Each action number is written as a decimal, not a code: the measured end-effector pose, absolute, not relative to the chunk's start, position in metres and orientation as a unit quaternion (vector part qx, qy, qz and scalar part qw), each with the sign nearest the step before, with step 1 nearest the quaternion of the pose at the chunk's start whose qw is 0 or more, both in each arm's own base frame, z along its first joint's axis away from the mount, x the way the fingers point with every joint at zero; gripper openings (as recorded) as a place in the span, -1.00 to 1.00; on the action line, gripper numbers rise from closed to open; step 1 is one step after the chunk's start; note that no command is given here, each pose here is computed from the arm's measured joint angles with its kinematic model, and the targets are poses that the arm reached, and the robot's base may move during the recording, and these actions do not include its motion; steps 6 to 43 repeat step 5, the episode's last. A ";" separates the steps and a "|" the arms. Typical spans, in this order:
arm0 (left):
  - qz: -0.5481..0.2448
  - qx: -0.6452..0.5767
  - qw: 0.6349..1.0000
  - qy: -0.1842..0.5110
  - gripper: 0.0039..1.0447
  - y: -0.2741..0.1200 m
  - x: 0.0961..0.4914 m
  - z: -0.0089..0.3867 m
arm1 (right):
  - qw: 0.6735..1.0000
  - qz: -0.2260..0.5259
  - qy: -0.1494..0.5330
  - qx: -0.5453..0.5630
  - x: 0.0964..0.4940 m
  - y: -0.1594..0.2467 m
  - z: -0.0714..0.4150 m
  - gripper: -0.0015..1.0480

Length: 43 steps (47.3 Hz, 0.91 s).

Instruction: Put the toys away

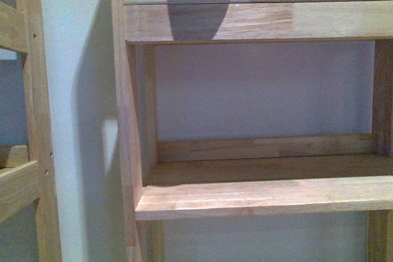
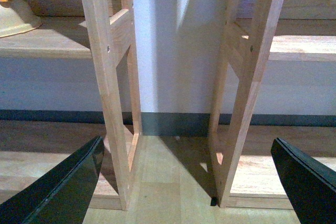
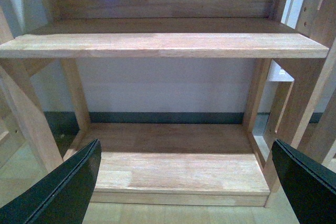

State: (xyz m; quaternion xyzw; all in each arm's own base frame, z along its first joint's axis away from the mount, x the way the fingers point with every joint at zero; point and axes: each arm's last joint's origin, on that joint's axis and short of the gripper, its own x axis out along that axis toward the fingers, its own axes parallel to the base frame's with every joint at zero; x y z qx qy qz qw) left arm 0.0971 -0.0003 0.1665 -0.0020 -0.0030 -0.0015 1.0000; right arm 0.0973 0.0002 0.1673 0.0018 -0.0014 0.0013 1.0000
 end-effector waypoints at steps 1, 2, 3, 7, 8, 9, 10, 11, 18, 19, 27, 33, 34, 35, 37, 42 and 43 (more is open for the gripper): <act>-0.002 -0.002 1.000 -0.003 0.89 0.000 0.097 0.166 | 1.000 0.001 -0.001 0.002 0.097 0.000 0.167 0.87; -0.002 -0.002 1.000 -0.003 0.89 0.000 0.097 0.166 | 1.000 0.001 -0.001 0.002 0.097 0.000 0.167 0.87; -0.002 -0.002 1.000 -0.003 0.89 0.000 0.097 0.166 | 1.000 0.001 -0.001 0.002 0.097 0.000 0.167 0.87; -0.002 -0.002 1.000 -0.003 0.89 0.000 0.097 0.166 | 1.000 0.001 -0.001 0.002 0.097 0.000 0.167 0.87; -0.002 -0.002 1.000 -0.003 0.89 0.000 0.097 0.166 | 1.000 0.001 -0.001 0.002 0.097 0.000 0.167 0.87; -0.002 -0.002 1.000 -0.003 0.89 0.000 0.097 0.166 | 1.000 0.001 -0.001 0.002 0.097 0.000 0.167 0.87; -0.002 -0.002 1.000 -0.003 0.89 0.000 0.097 0.166 | 1.000 0.001 -0.001 0.002 0.097 0.000 0.167 0.87; -0.002 -0.002 1.000 -0.003 0.89 0.000 0.097 0.166 | 1.000 0.001 -0.001 0.002 0.097 0.000 0.167 0.87; -0.002 -0.002 1.000 -0.003 0.89 0.000 0.097 0.166 | 1.000 0.001 -0.001 0.002 0.097 0.000 0.167 0.87; -0.002 -0.002 1.000 -0.003 0.89 0.000 0.097 0.166 | 1.000 0.001 -0.001 0.002 0.097 0.000 0.167 0.87; -0.002 -0.002 1.000 -0.003 0.89 0.000 0.097 0.166 | 1.000 0.001 -0.001 0.002 0.097 0.000 0.167 0.87; -0.002 -0.002 1.000 -0.003 0.89 0.000 0.097 0.166 | 1.000 0.001 -0.001 0.002 0.097 0.000 0.167 0.87; -0.002 -0.002 1.000 -0.003 0.89 0.000 0.097 0.166 | 1.000 0.001 -0.001 0.002 0.097 0.000 0.167 0.87; -0.002 -0.002 1.000 -0.003 0.89 0.000 0.097 0.166 | 1.000 0.001 -0.001 0.002 0.097 0.000 0.167 0.87; -0.002 -0.002 1.000 -0.003 0.89 0.000 0.097 0.166 | 1.000 0.001 -0.001 0.002 0.097 0.000 0.167 0.87; -0.002 -0.002 1.000 -0.003 0.89 0.000 0.097 0.166 | 1.000 0.001 -0.001 0.002 0.097 0.000 0.167 0.87; -0.002 -0.002 1.000 -0.003 0.89 0.000 0.097 0.166 | 1.000 0.001 -0.001 0.002 0.097 0.000 0.167 0.87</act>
